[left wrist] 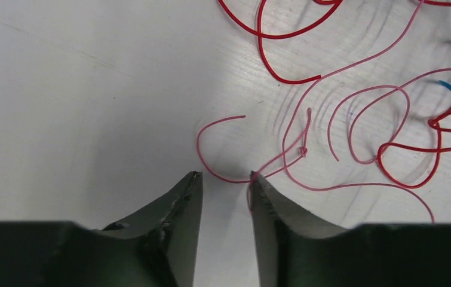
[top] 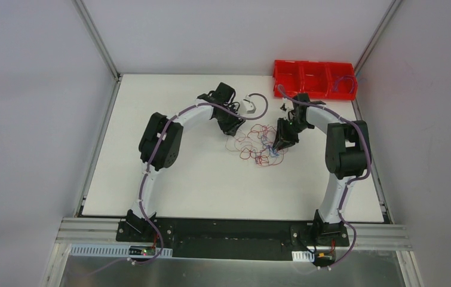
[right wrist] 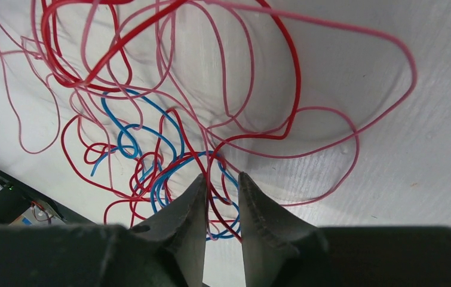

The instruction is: Untangle the cables

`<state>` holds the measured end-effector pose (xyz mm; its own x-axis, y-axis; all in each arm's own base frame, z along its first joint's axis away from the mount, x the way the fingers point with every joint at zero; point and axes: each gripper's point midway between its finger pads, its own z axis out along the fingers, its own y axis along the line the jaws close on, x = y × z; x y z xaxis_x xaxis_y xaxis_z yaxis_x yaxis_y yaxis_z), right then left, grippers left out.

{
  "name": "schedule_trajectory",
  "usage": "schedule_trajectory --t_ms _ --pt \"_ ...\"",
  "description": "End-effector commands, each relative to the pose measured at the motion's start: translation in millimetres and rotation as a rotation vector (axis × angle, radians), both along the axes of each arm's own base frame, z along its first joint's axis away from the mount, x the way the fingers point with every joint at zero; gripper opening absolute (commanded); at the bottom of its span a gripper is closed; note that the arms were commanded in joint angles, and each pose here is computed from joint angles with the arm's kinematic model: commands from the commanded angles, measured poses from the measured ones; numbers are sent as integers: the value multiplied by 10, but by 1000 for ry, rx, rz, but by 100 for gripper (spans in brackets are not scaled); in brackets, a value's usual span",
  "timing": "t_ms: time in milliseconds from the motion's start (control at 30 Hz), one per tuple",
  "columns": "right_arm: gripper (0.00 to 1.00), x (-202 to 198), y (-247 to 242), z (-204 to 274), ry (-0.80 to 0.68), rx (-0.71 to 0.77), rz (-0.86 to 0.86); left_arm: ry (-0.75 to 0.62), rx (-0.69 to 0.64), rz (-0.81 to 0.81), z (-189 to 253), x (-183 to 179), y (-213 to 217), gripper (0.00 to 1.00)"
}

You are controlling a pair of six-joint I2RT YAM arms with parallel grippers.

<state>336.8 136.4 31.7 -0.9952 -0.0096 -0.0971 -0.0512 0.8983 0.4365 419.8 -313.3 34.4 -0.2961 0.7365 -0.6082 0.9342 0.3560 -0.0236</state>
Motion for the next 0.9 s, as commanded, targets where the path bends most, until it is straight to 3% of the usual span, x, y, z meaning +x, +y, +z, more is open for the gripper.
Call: schedule_trajectory --t_ms 0,33,67,200,333,500,700,867 --pt "23 -43 -3 -24 29 -14 -4 -19 -15 12 208 52 -81 18" --pt "20 -53 -14 -28 30 -19 -4 -25 -27 34 337 58 -77 1" --pt "17 -63 -24 -35 28 -25 1 -31 -43 70 487 75 -55 0" --pt "14 -114 -111 -112 23 -68 20 -18 -246 216 1512 42 185 0" --pt "9 -138 -203 -180 8 -118 45 -133 -424 355 2720 -60 771 0" --pt "9 -209 -330 -265 1 -178 87 -288 -586 532 3871 -255 1543 0" --pt "9 -335 -346 -284 17 -185 99 -474 -759 715 4924 -436 2311 0" --pt "12 -426 -300 -237 28 -174 125 -500 -875 738 5371 -508 2493 0"
